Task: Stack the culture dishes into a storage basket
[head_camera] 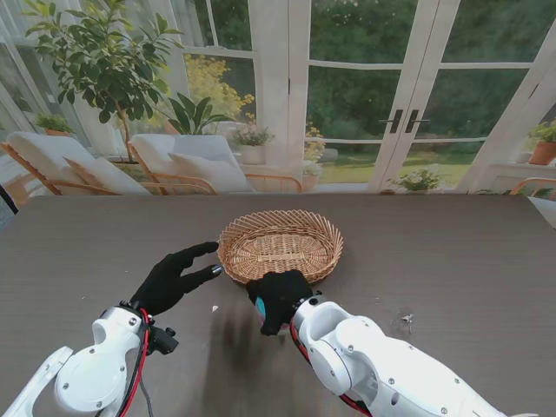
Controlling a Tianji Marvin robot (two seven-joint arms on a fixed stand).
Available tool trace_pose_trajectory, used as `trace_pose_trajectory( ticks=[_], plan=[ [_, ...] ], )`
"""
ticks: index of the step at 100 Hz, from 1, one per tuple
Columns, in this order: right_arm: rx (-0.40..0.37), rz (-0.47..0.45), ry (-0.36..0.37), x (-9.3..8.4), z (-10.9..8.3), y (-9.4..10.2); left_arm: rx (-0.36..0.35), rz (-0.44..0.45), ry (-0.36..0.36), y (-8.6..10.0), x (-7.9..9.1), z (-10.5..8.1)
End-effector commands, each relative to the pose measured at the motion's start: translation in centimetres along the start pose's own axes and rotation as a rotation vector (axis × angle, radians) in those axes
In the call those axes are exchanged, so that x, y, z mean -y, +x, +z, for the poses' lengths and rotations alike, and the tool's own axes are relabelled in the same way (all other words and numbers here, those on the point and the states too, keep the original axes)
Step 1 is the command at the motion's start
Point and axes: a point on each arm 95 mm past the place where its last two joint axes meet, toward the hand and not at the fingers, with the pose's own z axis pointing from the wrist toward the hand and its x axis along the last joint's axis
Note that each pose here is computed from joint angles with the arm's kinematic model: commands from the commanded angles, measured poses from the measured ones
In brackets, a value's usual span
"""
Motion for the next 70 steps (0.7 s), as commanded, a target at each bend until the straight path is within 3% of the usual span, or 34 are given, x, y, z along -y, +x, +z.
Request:
trace_pose_trajectory(
  ticks=[1,27,70],
  plan=[
    [0.005,0.002,-0.008,-1.1,0.8,0.1,0.01,-0.005,-0.019,-0.1,-0.3,-0.2],
    [0.029,0.012,-0.012,-2.9,3.3,-0.3,0.029,0.0,-0.021,-0.4,-0.3,-0.1],
    [0.08,0.026,-0.014,-4.1,7.1,-1.5,0.06,0.018,-0.015,-0.6,-0.3,-0.3]
  ],
)
